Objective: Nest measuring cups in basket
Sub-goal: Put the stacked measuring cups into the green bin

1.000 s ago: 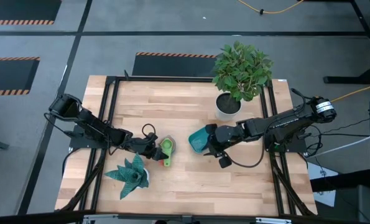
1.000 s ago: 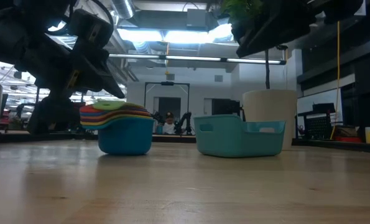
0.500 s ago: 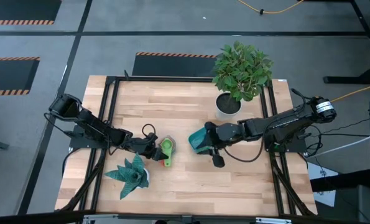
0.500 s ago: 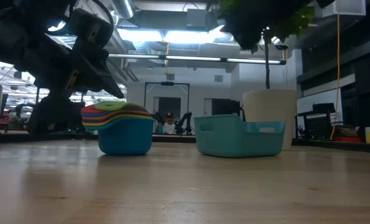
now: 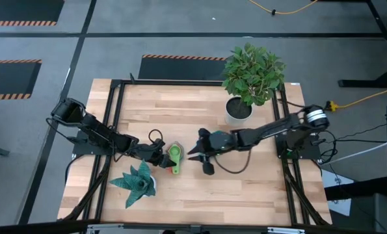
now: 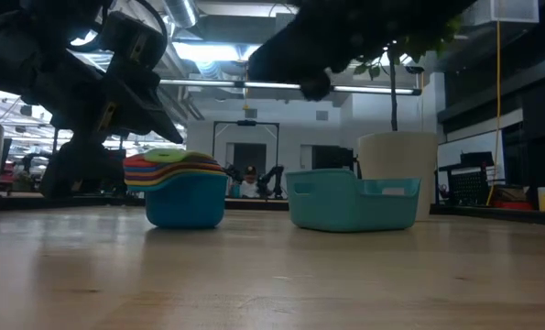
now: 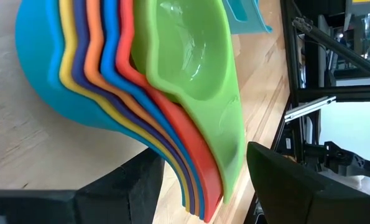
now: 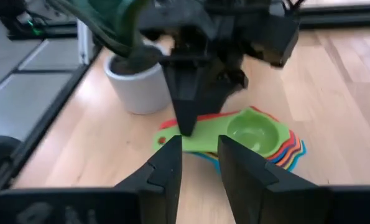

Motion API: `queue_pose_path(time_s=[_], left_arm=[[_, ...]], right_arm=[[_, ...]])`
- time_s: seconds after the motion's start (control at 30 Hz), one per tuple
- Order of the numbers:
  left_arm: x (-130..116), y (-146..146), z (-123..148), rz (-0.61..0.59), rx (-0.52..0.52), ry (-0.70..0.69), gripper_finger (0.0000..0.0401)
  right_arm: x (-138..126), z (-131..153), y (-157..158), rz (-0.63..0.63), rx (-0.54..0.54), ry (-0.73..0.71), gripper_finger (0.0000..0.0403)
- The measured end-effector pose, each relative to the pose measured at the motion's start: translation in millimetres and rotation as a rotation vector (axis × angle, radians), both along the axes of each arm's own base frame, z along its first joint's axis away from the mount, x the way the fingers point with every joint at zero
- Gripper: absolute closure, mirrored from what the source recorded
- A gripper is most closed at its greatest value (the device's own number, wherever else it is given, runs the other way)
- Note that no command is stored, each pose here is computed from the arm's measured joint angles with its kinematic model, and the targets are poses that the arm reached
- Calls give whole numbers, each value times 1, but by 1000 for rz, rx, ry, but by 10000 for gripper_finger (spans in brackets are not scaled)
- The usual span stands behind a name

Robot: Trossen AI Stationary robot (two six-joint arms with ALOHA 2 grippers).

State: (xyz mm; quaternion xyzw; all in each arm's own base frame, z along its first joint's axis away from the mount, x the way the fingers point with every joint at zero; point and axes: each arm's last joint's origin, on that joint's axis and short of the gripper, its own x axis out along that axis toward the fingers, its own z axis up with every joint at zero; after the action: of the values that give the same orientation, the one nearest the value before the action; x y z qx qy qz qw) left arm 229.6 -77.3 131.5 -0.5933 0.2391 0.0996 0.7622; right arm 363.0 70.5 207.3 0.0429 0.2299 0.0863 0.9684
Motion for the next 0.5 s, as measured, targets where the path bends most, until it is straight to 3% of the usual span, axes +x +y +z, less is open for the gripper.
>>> queue_pose_path(time_s=[0.33,0.5], left_arm=[[0,0,0,-4,-2,2,180],[0,0,0,-5,-3,-1,180]], right_arm=[[33,-18,-11,-35,-52,263,295],[43,-29,-23,-79,-59,305,295]])
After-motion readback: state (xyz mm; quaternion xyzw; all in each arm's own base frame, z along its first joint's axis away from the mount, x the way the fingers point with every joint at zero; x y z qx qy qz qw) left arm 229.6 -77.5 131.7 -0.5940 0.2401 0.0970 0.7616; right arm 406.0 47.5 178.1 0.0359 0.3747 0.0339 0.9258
